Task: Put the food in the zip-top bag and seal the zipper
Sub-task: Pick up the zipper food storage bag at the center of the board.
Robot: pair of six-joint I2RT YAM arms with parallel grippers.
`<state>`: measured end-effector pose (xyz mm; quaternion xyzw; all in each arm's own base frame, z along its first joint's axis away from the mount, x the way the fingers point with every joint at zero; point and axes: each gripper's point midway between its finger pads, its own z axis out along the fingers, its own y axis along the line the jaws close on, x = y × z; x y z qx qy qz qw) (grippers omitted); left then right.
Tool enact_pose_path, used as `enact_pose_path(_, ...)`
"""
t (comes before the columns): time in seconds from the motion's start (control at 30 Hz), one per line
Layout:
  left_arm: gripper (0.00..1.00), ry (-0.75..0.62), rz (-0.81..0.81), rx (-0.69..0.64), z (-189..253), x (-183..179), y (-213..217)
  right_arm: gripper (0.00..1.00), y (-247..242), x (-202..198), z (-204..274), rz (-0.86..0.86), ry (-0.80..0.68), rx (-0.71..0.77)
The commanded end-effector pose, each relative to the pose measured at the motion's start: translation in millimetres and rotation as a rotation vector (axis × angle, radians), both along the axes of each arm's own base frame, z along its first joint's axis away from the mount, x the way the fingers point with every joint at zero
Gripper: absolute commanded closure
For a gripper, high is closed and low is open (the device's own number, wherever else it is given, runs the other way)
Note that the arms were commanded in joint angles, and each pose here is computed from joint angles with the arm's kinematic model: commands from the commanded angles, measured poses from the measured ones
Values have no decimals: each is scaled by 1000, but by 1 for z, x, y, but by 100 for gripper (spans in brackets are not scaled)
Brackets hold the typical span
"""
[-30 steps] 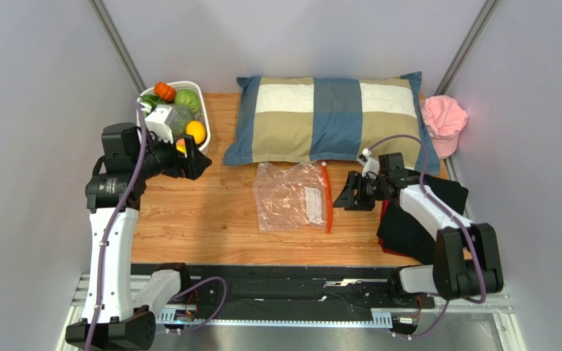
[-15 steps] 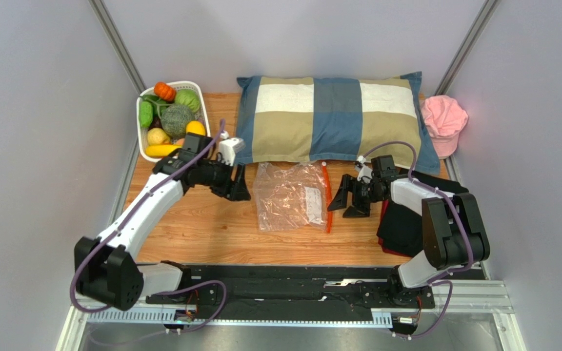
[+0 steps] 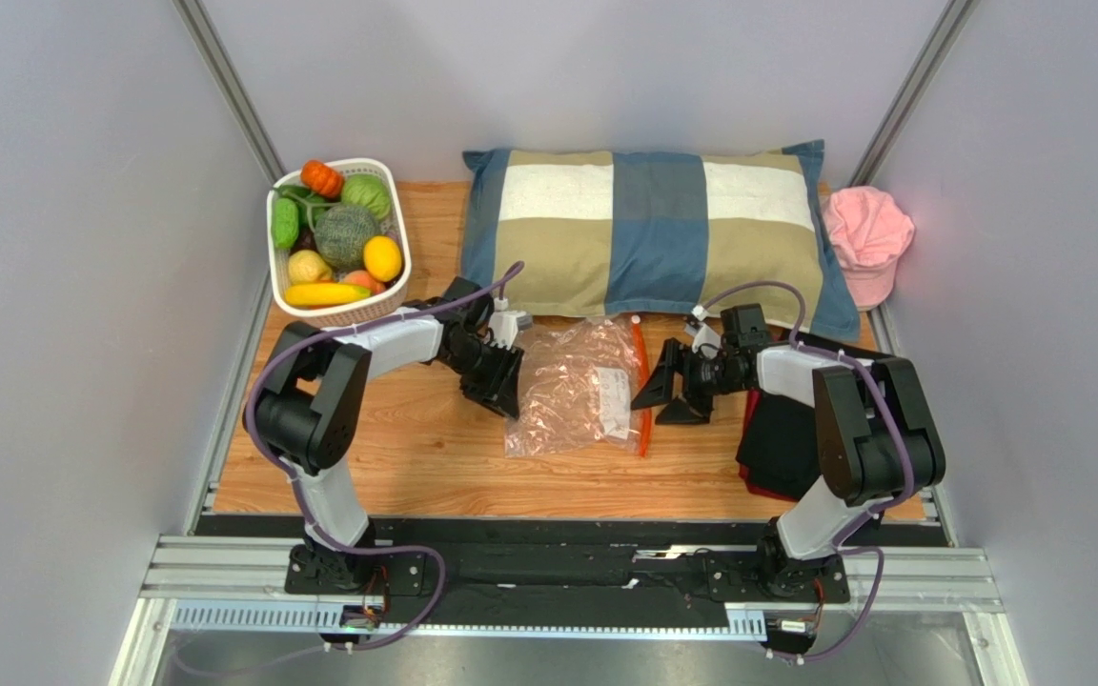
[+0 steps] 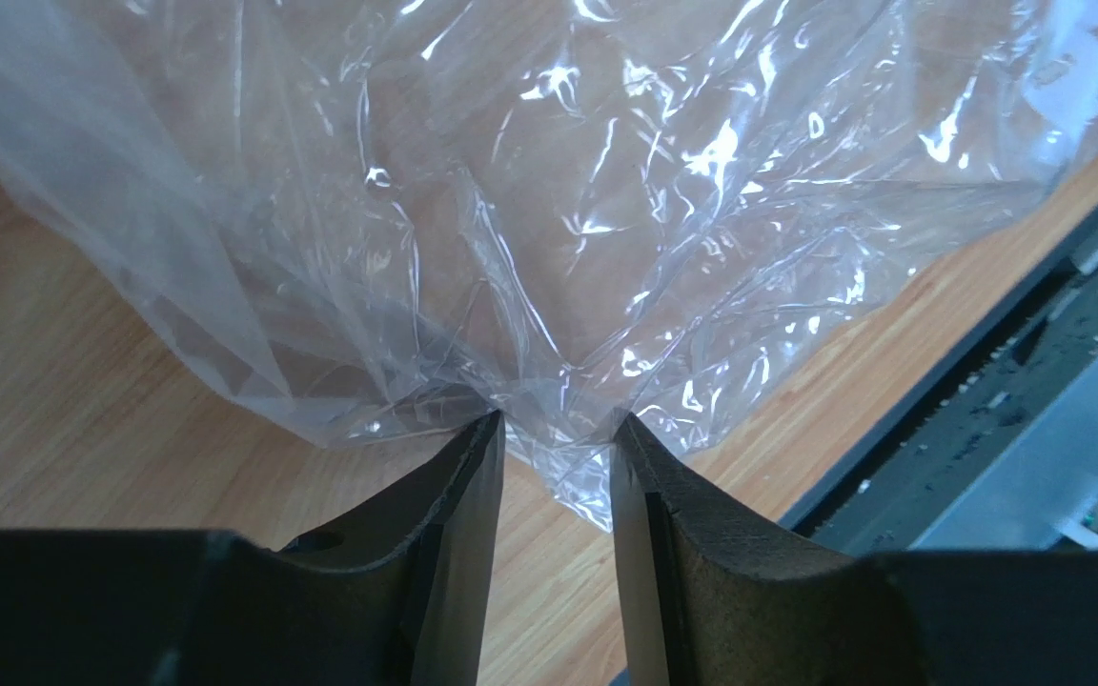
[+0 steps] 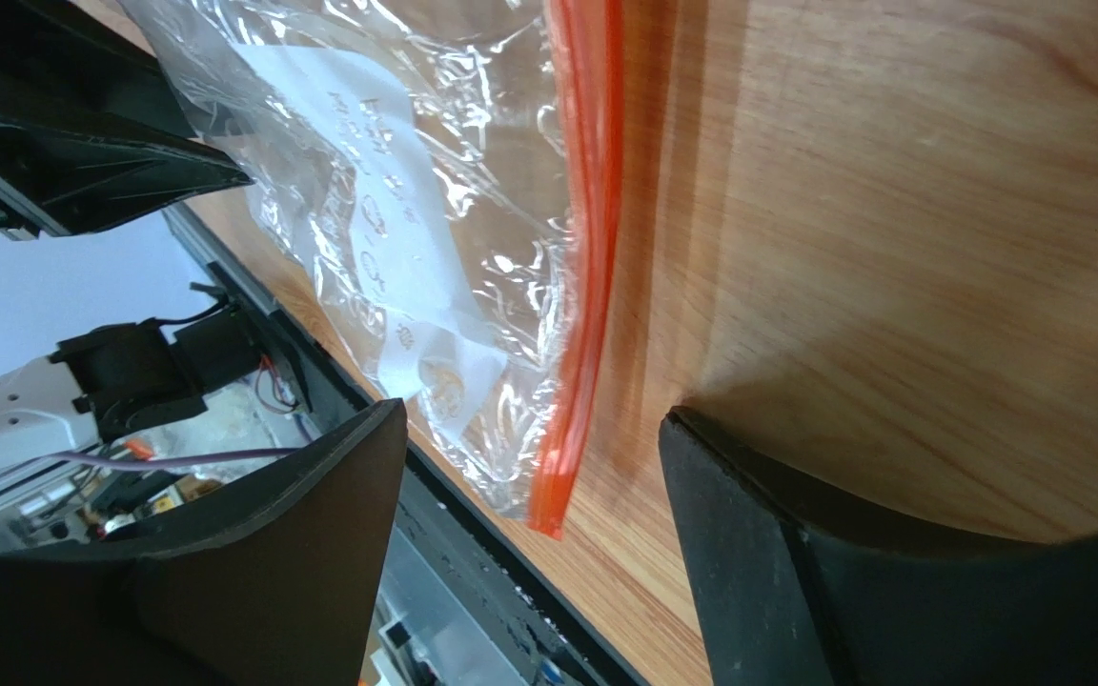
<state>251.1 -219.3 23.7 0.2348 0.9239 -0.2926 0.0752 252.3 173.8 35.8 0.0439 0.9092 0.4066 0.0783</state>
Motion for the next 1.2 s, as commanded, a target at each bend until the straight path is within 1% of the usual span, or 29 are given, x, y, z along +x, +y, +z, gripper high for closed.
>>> enact_pose_path(0.0, 59, -61, -3, -51, 11, 22, -14, 30, 4, 6, -16, 3, -2, -20)
enact_pose_path(0.03, 62, -62, -2, -53, 11, 24, -15, 35, 6, 10, -12, 2, -15, -4)
enact_pose_path(0.1, 63, -55, -3, -55, 10, 25, -16, 42, 12, 10, -5, 15, -25, 23)
enact_pose_path(0.13, 63, -54, -2, -62, 11, 25, -18, 52, 15, 12, -3, 19, -37, 29)
enact_pose_path(0.2, 63, -55, -3, -66, 11, 25, -18, 67, 20, 11, 2, 40, -55, 39)
enact_pose_path(0.23, 63, -56, 0, -64, 12, 24, -18, 80, 21, 13, 5, 43, -62, 40)
enact_pose_path(0.27, 63, -65, 0, -64, 15, 24, -17, 86, 21, 16, 10, 50, -83, 40)
enact_pose_path(0.3, 63, -73, -2, -68, 19, 24, -17, 92, 20, 12, 13, 61, -70, 31)
enact_pose_path(0.33, 62, -77, -4, -65, 21, 21, -14, 100, 18, 11, 16, 68, -77, 23)
enact_pose_path(0.37, 60, -112, -6, -84, 36, 21, -14, 100, 17, 16, 25, 98, -131, 11)
enact_pose_path(0.4, 57, -134, -5, -99, 46, 21, -14, 100, 13, 12, 36, 110, -144, -7)
enact_pose_path(0.43, 50, -146, -7, -125, 56, 17, -13, 100, 11, 14, 46, 129, -190, -21)
enact_pose_path(0.47, 45, -221, -9, -171, 86, 15, -13, 100, 10, 19, 61, 146, -244, -34)
enact_pose_path(0.5, 41, -265, -7, -197, 102, 15, -12, 100, 4, 15, 76, 191, -317, -65)
enact_pose_path(0.53, 30, -307, -14, -223, 120, 12, -11, 100, 1, 14, 86, 213, -359, -80)
enact_pose_path(0.57, 25, -399, -20, -258, 153, 7, -9, 100, -1, 13, 95, 236, -396, -95)
enact_pose_path(0.6, 19, -445, -18, -269, 170, 5, -6, 100, -6, 14, 109, 291, -471, -132)
enact_pose_path(0.63, 8, -486, -16, -268, 191, 2, -1, 100, -8, 11, 124, 317, -531, -145)
enact_pose_path(0.67, 2, -549, -16, -280, 216, -5, 4, 100, -10, 10, 135, 350, -583, -160)
enact_pose_path(0.73, 1, -615, -38, -269, 251, -16, 16, 100, -17, 5, 160, 458, -728, -205)
enact_pose_path(0.77, 1, -677, -63, -272, 268, -23, 22, 100, -20, 3, 168, 497, -780, -227)
enact_pose_path(0.8, 1, -688, -77, -265, 275, -30, 26, 100, -25, -3, 172, 538, -804, -255)
enact_pose_path(0.83, 1, -750, -69, -256, 294, -30, 32, 100, -29, 1, 186, 605, -918, -293)
enact_pose_path(0.9, 1, -790, -45, -245, 309, -35, 39, 100, -35, -9, 202, 680, -1017, -335)
enact_pose_path(0.97, 1, -828, 5, -242, 328, -35, 45, 100, -38, -12, 223, 784, -1174, -391)
enact_pose_path(1.03, 1, -859, 35, -264, 343, -35, 46, 100, -43, -23, 226, 876, -1211, -435)
enact_pose_path(1.07, 1, -881, 39, -276, 350, -37, 47, 100, -46, -23, 234, 949, -1287, -476)
enact_pose_path(1.1, 1, -908, 32, -300, 358, -37, 44, 100, -50, -32, 235, 989, -1296, -492)
enact_pose_path(1.17, 1, -941, 29, -319, 368, -38, 43, 100, -52, -37, 240, 1091, -1386, -534)
